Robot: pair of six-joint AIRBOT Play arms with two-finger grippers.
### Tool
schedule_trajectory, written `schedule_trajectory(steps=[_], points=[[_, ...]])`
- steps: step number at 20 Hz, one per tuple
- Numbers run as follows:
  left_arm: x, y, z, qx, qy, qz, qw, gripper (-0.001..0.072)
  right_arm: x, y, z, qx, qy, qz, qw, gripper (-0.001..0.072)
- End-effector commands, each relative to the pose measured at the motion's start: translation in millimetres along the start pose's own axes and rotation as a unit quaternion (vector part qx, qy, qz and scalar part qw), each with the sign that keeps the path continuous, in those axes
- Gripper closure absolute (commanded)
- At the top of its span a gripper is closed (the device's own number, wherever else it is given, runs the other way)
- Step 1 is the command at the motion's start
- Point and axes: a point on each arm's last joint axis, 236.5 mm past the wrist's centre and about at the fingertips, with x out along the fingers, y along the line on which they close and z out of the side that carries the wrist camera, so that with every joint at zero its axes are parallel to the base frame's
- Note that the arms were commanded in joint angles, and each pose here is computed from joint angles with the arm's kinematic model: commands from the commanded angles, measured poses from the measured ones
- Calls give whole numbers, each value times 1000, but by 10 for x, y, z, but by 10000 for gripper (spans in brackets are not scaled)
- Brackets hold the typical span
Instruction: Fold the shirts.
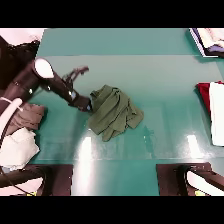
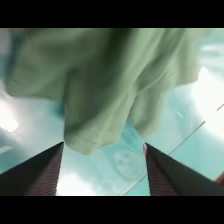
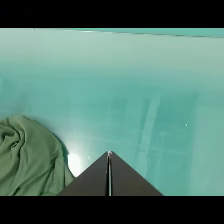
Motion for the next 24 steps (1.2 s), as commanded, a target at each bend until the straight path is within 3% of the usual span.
schedule_trajectory(steps=[1,7,10,11,14,18,19,21,22,24], points=[[526,76,-322,-42,-6,-44,998,117,17,0,-6,0,2,1,1000,689],[688,183,-336,-73,-28,-40,996,121,17,0,-8,0,3,1,1000,689],[677,103,-293,-75,-35,-57,995,589,17,4,-44,0,11,2,1000,689],[666,80,-294,-67,-34,-61,995,683,17,4,-61,0,14,1,1000,689],[357,19,-247,-42,-19,-53,998,685,139,101,-215,7,44,30,999,688],[-782,-29,110,36,-111,45,992,684,651,409,-924,36,169,134,976,684],[-1074,-51,162,55,-139,75,986,684,785,449,-1141,42,202,155,966,660],[-1558,-159,203,89,-191,123,970,684,1093,460,-1623,75,265,174,946,248],[-1691,-243,205,98,-208,127,965,684,1248,456,-1847,87,286,174,938,210],[-1788,-320,154,105,-217,129,962,684,1583,465,-2265,113,306,167,930,210]])
